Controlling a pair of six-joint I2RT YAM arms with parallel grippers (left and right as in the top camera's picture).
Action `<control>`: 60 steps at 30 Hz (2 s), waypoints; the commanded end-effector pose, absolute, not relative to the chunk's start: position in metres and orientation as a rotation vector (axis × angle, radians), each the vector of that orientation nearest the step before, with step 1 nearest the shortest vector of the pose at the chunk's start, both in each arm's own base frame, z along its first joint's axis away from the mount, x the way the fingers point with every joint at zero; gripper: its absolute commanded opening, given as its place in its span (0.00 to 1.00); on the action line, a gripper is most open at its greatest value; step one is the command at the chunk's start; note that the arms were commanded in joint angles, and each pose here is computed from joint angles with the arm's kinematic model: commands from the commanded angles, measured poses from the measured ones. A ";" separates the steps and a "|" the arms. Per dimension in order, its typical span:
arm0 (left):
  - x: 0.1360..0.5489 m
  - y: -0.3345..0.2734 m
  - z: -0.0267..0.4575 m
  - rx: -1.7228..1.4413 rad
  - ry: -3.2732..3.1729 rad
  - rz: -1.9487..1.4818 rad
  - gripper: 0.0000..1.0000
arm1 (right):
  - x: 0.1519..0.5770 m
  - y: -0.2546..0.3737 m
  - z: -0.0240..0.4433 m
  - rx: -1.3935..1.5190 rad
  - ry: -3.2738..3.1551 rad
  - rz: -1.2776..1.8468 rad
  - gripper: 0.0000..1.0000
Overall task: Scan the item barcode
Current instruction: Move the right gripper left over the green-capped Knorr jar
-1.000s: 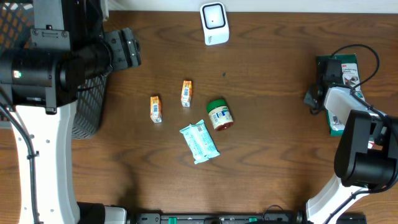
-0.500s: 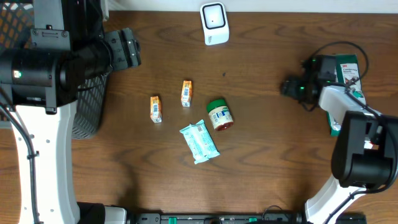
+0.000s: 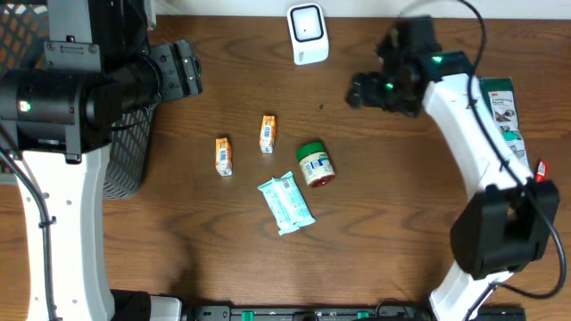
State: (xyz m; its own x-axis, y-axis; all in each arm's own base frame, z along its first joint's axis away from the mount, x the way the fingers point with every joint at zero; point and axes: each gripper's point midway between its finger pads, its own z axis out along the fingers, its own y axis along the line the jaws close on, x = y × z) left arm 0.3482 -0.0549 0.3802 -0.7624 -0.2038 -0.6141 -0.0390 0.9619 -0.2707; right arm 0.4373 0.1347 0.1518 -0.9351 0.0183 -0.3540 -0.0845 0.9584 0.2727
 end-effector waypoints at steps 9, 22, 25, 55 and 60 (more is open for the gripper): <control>0.349 -0.051 0.381 -0.183 2.421 -0.304 0.82 | 0.400 0.214 0.136 -0.481 2.684 -0.086 0.99; 0.349 -0.051 0.381 -0.183 2.421 -0.304 0.82 | 0.374 0.260 0.078 -0.689 2.709 -0.241 0.99; 0.349 -0.051 0.381 -0.183 2.421 -0.304 0.82 | 0.373 0.260 0.067 -0.694 2.728 -0.256 0.99; 0.349 -0.051 0.381 -0.183 2.421 -0.304 0.82 | 0.365 0.227 0.023 -0.506 2.923 -0.324 0.99; 0.349 -0.051 0.381 -0.183 2.421 -0.304 0.82 | 0.363 0.229 0.022 -0.505 2.938 -0.294 0.95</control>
State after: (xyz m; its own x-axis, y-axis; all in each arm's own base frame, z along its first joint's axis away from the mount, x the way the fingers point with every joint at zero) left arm 0.3482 -0.0549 0.3803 -0.7622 -0.2038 -0.6144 -0.0389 0.9619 -0.2708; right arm 0.3658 0.2322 0.0282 -0.9206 -0.3692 -0.1274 -0.3352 0.9142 -0.2277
